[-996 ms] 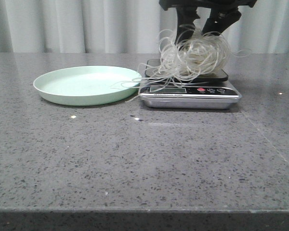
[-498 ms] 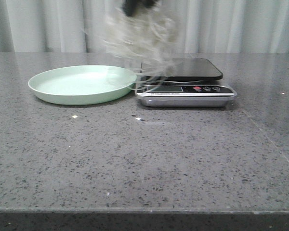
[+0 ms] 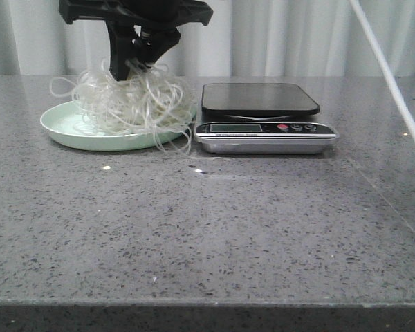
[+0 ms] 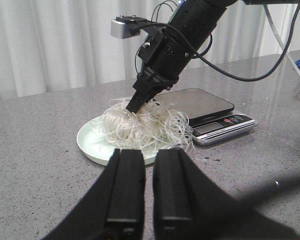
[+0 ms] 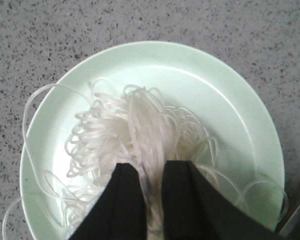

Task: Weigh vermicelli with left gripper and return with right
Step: 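Lift the vermicelli with the right gripper and carry it onto the green plate, then open the right gripper and raise it away from the plate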

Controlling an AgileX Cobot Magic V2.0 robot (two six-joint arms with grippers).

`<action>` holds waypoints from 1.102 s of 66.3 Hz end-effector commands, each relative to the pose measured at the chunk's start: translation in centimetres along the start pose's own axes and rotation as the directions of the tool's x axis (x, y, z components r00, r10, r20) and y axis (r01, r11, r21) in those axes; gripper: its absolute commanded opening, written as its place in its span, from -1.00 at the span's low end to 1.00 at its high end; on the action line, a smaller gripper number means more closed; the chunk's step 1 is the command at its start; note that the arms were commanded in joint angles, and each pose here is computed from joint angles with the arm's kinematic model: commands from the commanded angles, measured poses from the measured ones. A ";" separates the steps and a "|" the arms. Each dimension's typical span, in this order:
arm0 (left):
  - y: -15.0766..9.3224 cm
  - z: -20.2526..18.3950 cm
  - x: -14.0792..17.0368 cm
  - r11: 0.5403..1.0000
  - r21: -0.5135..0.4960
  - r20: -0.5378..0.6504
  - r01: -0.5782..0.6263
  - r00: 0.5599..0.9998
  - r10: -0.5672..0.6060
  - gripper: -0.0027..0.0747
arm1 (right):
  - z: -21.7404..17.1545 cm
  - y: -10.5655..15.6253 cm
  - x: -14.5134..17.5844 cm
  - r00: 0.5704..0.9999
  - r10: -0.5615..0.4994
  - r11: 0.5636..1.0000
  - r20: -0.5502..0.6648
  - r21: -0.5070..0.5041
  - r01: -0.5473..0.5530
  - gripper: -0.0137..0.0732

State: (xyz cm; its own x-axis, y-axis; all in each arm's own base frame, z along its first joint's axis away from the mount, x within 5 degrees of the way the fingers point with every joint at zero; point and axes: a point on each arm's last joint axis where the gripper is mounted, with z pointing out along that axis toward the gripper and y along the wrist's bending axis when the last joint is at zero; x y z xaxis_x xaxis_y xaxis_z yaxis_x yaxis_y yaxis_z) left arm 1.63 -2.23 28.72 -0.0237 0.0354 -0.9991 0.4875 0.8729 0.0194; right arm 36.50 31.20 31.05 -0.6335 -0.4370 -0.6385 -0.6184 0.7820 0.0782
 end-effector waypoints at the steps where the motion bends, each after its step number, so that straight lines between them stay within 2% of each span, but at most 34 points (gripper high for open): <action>1: 0.1 -0.2 -1.4 1.000 -0.019 0.087 0.015 0.996 -0.014 -0.51 | -3.2 0.1 -1.8 0.993 -0.012 1.000 0.121 -0.001 0.012 0.18; 2: 0.1 -0.2 -1.4 1.000 -0.019 0.087 0.015 0.996 -0.014 -0.51 | -3.4 0.1 -1.9 0.992 -0.015 1.000 0.123 0.002 0.015 0.32; 6: 0.1 -0.2 -1.4 1.000 -0.019 0.087 0.015 0.996 -0.014 -0.51 | -4.6 -0.2 -2.3 0.990 -0.027 0.999 0.138 0.023 0.024 0.60; 10: 0.1 -0.2 -1.4 1.000 -0.019 0.087 0.015 0.996 -0.014 -0.51 | -6.0 -0.5 -2.7 0.989 -0.036 0.999 0.147 0.043 0.030 0.74; 27: 0.1 -0.2 -1.4 1.000 -0.019 0.087 0.015 0.996 -0.014 -0.51 | -10.8 -3.3 -2.6 0.987 0.009 0.996 0.161 0.087 -0.023 0.71; 41: 0.1 -0.2 -1.4 1.000 -0.019 0.087 0.015 0.996 -0.014 -0.51 | -15.6 -5.3 -0.9 0.965 0.036 0.990 0.258 0.123 -0.070 0.71; 55: 0.1 -0.2 -1.4 1.000 -0.019 0.087 0.015 0.996 -0.014 -0.51 | -20.4 -6.5 5.0 0.919 0.061 0.981 0.390 0.148 -0.128 0.71; 67: 0.2 -0.2 -1.4 1.000 -0.019 0.088 0.015 0.996 -0.014 -0.51 | -23.8 -5.8 12.1 0.877 0.051 0.976 0.478 0.162 -0.145 0.71; 73: 0.2 -0.2 -1.4 1.000 -0.019 0.088 0.015 0.996 -0.014 -0.51 | -25.4 -5.2 15.5 0.843 0.036 0.977 0.537 0.160 -0.144 0.71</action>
State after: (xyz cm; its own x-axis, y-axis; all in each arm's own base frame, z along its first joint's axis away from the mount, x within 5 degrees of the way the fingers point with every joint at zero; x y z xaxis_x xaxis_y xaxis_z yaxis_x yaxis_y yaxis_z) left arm 1.63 -2.23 28.72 -0.0237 0.0354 -0.9991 0.4875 0.8729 0.0194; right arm 21.38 10.94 38.95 -0.4669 -0.1799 -0.8658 -0.4349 0.8992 0.0477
